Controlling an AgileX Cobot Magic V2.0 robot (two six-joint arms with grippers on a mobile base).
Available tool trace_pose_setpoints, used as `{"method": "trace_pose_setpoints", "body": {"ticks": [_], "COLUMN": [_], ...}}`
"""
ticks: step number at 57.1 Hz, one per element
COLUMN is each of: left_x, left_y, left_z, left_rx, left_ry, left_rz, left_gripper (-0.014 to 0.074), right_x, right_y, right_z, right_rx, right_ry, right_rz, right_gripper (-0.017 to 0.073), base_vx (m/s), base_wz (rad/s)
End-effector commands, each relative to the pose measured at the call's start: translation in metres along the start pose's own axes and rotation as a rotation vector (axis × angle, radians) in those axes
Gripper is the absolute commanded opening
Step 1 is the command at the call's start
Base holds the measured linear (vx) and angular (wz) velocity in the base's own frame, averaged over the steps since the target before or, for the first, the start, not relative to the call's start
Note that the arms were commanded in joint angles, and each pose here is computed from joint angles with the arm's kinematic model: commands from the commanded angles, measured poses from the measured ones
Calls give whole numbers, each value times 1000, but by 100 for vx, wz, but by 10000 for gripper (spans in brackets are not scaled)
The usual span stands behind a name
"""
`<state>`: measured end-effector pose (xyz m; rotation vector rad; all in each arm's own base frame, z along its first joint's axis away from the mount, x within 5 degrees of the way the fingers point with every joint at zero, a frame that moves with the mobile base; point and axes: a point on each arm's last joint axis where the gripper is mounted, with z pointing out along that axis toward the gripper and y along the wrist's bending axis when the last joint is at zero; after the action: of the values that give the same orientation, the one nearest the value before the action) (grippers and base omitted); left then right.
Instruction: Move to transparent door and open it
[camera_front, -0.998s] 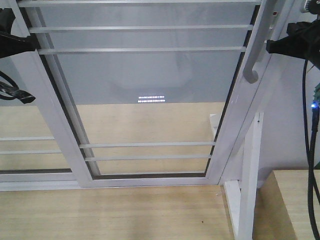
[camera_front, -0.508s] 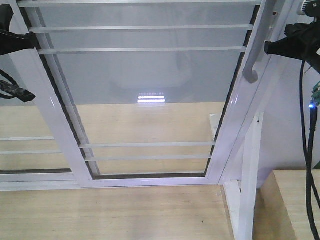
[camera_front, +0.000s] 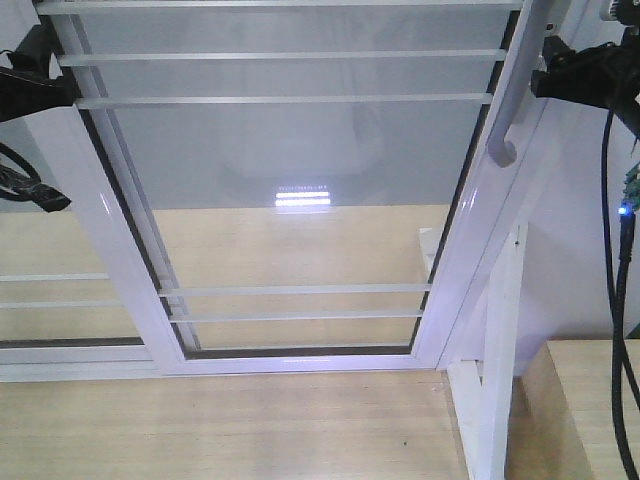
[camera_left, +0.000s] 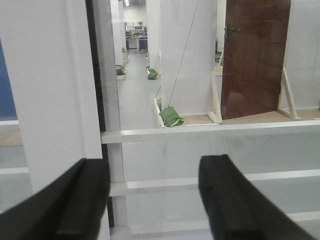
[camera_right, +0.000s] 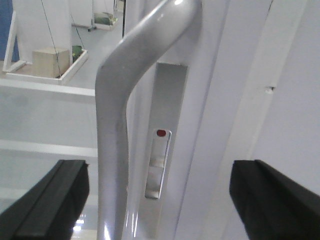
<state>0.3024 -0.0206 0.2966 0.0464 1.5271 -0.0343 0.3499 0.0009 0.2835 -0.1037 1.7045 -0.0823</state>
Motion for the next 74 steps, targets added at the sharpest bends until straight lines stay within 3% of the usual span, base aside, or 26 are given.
{"method": "trace_pose_setpoints", "body": {"ticks": [1, 7, 16, 42, 58, 65, 74], "left_x": [-22, -14, -1, 2, 2, 2, 2], "left_y": [1, 2, 1, 1, 1, 1, 1], "left_z": [1, 6, 13, 15, 15, 15, 15], "left_rx": [-19, -28, -27, -27, -27, -27, -27], "left_ry": [-129, -113, -80, -71, -71, -71, -71], "left_rz": [-35, -45, -42, -42, -42, -42, -42], "left_gripper": [656, 689, 673, 592, 590, 590, 590], "right_x": [-34, -33, -28, -11, 5, 5, 4], "right_y": [-1, 5, 11, 13, 15, 16, 17], "right_z": [-7, -5, 3, 53, 79, 81, 80], "right_rx": [-13, -79, -147, -155, -157, -162, -170], "right_ry": [-193, -213, -233, -209, -184, -191, -205], "right_rz": [6, 1, 45, 56, 58, 56, 54], "right_gripper": [719, 711, 672, 592, 571, 421, 83], "base_vx": [0, 0, 0, 0, 0, 0, 0], "base_wz": [0, 0, 0, 0, 0, 0, 0]}}
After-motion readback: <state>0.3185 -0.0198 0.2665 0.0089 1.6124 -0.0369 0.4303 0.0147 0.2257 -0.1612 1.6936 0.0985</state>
